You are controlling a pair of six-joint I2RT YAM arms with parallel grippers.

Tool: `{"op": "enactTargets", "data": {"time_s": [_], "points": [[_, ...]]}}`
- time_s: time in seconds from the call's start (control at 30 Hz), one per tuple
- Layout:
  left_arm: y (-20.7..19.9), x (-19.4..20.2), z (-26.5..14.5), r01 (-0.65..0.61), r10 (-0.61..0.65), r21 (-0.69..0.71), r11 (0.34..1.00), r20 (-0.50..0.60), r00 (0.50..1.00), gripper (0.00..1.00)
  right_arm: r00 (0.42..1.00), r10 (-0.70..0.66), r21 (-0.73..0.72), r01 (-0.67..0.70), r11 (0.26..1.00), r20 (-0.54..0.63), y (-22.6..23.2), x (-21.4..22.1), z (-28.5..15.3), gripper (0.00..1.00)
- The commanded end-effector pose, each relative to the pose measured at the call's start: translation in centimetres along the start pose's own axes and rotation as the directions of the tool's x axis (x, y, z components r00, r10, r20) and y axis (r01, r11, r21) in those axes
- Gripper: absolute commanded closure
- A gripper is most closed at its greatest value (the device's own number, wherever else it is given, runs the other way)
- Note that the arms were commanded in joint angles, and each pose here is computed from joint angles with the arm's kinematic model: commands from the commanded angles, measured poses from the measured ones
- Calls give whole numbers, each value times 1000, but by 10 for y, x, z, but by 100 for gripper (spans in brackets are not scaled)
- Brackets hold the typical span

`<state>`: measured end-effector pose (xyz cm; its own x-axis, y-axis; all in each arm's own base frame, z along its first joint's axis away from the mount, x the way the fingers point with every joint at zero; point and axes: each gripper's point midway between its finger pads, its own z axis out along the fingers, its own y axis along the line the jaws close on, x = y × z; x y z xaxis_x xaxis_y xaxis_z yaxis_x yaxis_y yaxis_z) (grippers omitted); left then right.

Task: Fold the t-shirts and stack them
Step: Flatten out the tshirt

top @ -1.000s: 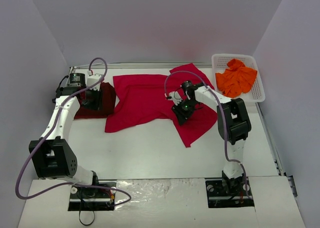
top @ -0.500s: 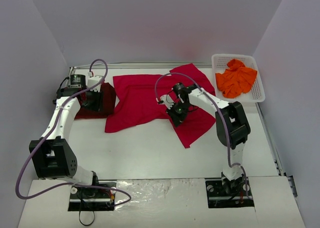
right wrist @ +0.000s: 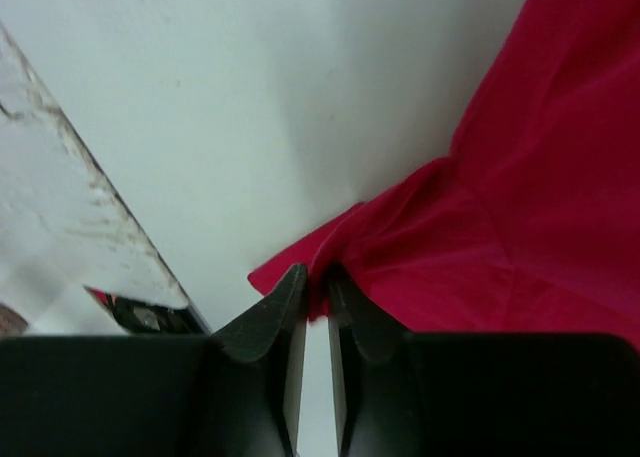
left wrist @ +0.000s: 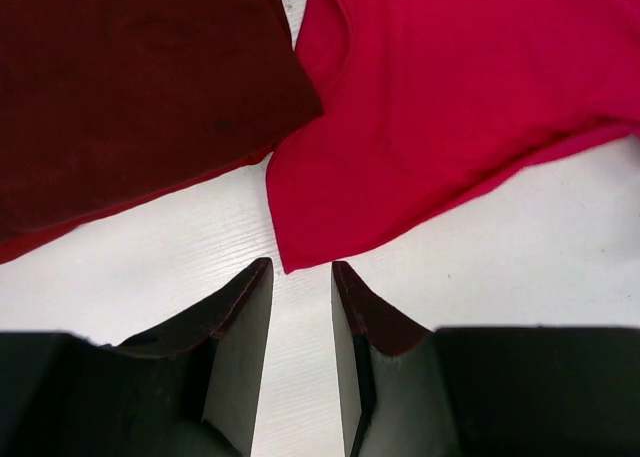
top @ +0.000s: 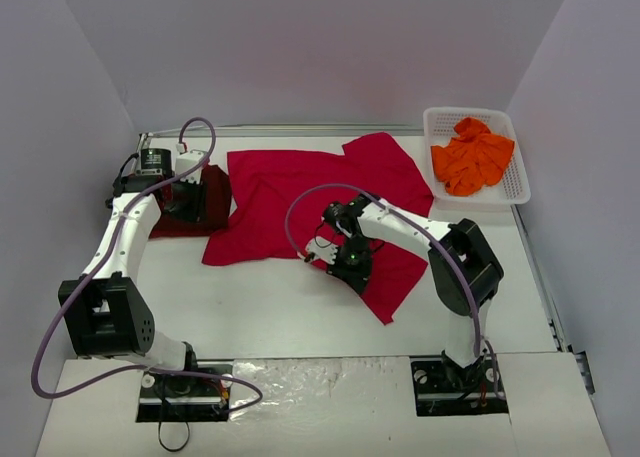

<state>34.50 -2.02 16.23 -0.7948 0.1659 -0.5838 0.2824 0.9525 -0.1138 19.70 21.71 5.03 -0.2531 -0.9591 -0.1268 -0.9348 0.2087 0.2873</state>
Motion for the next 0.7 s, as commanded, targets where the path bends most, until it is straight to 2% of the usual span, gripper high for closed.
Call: {"op": "enactTargets", "data": {"time_s": [0.0,0.03,0.1,0.2,0.23,0.3,0.43,0.5,0.67], "points": [[1,-13,-11,-18,19,-3,1000,54,998,71,981,-26,-79,11,997,-193,30,49,-9,87],[1,-13,-11,-19,19,-2,1000,55,998,71,977,-28,-74,12,997,-213,29,54,-8,81],[1,-13,-11,-18,19,-4,1000,52,998,70,972,-42,-114,16,993,-229,37,61,-7,75],[1,-12,-11,-18,19,-2,1000,53,998,67,974,-62,-139,32,990,-217,42,63,-12,70],[1,-12,-11,-21,21,-3,1000,51,998,67,976,-67,-151,36,988,-206,44,62,-14,66],[0,-11,-11,-23,23,1,1000,52,998,67,982,-74,-170,44,985,-174,48,58,-20,65],[-2,-11,-10,-25,25,11,1000,53,998,67,993,-8,-115,-6,993,-114,29,55,-34,69],[-2,-10,-10,-27,26,14,1000,53,998,66,995,72,-40,-75,996,-70,3,59,-44,74],[-4,-11,-8,-31,29,29,999,60,998,63,970,245,73,-245,967,14,-46,73,-47,99]]}}
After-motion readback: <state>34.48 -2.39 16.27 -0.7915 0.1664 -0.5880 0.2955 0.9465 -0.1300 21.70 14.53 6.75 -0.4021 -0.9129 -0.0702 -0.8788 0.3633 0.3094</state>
